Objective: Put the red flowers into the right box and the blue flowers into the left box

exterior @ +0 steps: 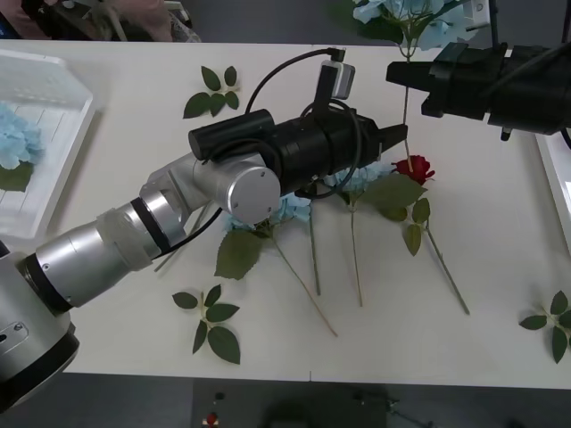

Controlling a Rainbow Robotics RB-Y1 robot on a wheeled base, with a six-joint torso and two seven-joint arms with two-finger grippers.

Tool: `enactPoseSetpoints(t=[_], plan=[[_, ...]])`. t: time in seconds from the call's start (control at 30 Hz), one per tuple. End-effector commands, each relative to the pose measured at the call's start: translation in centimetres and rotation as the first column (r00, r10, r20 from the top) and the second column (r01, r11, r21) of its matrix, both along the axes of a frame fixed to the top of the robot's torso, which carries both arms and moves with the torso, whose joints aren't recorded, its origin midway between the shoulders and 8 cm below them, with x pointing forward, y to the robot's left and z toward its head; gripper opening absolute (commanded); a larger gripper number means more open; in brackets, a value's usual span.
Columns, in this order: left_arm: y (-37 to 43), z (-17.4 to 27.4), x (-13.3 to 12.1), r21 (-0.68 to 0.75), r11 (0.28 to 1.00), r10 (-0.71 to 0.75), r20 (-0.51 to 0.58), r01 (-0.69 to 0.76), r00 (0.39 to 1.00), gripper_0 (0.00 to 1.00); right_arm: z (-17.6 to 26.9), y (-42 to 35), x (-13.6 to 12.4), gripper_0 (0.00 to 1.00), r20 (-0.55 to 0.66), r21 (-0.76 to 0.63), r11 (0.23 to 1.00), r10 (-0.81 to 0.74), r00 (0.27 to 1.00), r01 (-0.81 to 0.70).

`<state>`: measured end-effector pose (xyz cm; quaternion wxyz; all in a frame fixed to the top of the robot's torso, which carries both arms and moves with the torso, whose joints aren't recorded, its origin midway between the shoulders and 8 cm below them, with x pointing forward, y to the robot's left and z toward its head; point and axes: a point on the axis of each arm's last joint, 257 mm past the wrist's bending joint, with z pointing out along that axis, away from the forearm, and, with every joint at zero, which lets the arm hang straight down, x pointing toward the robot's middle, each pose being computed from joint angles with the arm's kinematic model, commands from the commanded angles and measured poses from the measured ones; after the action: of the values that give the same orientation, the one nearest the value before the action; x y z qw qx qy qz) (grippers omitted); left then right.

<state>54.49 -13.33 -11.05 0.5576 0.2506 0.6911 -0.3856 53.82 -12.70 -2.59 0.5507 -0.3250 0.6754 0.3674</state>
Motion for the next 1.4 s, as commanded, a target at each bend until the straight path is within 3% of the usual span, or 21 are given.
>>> enactPoseSetpoints(t=[0.03,0.3,0.33,0.37,0.4,0.7,0.73,0.77,0.8,0.83,1.4], plan=[[-0.6,2.1,-0.7,0.005,0.999,-0.034,0.049,0.033,0.998,1.00,2.3,1.6,-0.7,0.00,0.041,0.018,0.999,0.033,0.999,-0.033],[-0.9,2.0,-1.0,0.009,0.999,-0.041,0.048,0.041,0.998,1.00,2.4,2.0,-0.7,0.00,0.043,0.028,0.999,0.036,0.998,-0.037],[-1.0,2.1,-1.1,0.006,0.999,-0.044,0.049,0.044,0.998,0.91,2.4,2.1,-0.7,0.00,0.044,0.029,0.999,0.035,0.998,-0.037],[-1.0,2.2,-1.2,0.007,0.999,-0.047,0.051,0.047,0.998,0.76,2.4,2.0,-0.6,0.00,0.044,0.028,0.999,0.034,0.998,-0.035],[-1.4,2.7,-1.5,0.001,0.998,-0.055,0.057,0.055,0.997,0.70,2.4,2.1,-0.6,0.00,0.044,0.028,0.999,0.034,0.998,-0.035],[-2.7,4.3,-2.1,-0.041,0.996,-0.076,0.047,0.078,0.996,0.69,2.7,2.3,-0.6,0.00,0.046,0.028,0.999,0.036,0.998,-0.038],[-2.7,4.3,-2.1,-0.041,0.996,-0.077,0.047,0.079,0.996,0.65,2.8,2.4,-0.6,0.00,0.047,0.028,0.999,0.038,0.998,-0.039],[-2.8,4.3,-2.2,-0.044,0.996,-0.078,0.044,0.080,0.996,0.33,2.8,2.4,-0.7,0.00,0.048,0.027,0.999,0.041,0.998,-0.042],[-2.9,4.4,-2.3,-0.049,0.995,-0.080,0.040,0.082,0.996,0.12,2.8,2.5,-0.7,0.00,0.045,0.026,0.999,0.043,0.998,-0.045],[-3.0,4.3,-2.4,-0.054,0.995,-0.082,0.031,0.084,0.996,0.00,2.8,2.5,-0.7,0.00,0.045,0.026,0.999,0.045,0.998,-0.046],[-3.6,5.0,-2.6,-0.083,0.993,-0.087,0.025,0.089,0.996,0.00,3.0,3.4,-1.2,0.00,0.031,0.039,0.997,0.069,0.997,-0.070]])
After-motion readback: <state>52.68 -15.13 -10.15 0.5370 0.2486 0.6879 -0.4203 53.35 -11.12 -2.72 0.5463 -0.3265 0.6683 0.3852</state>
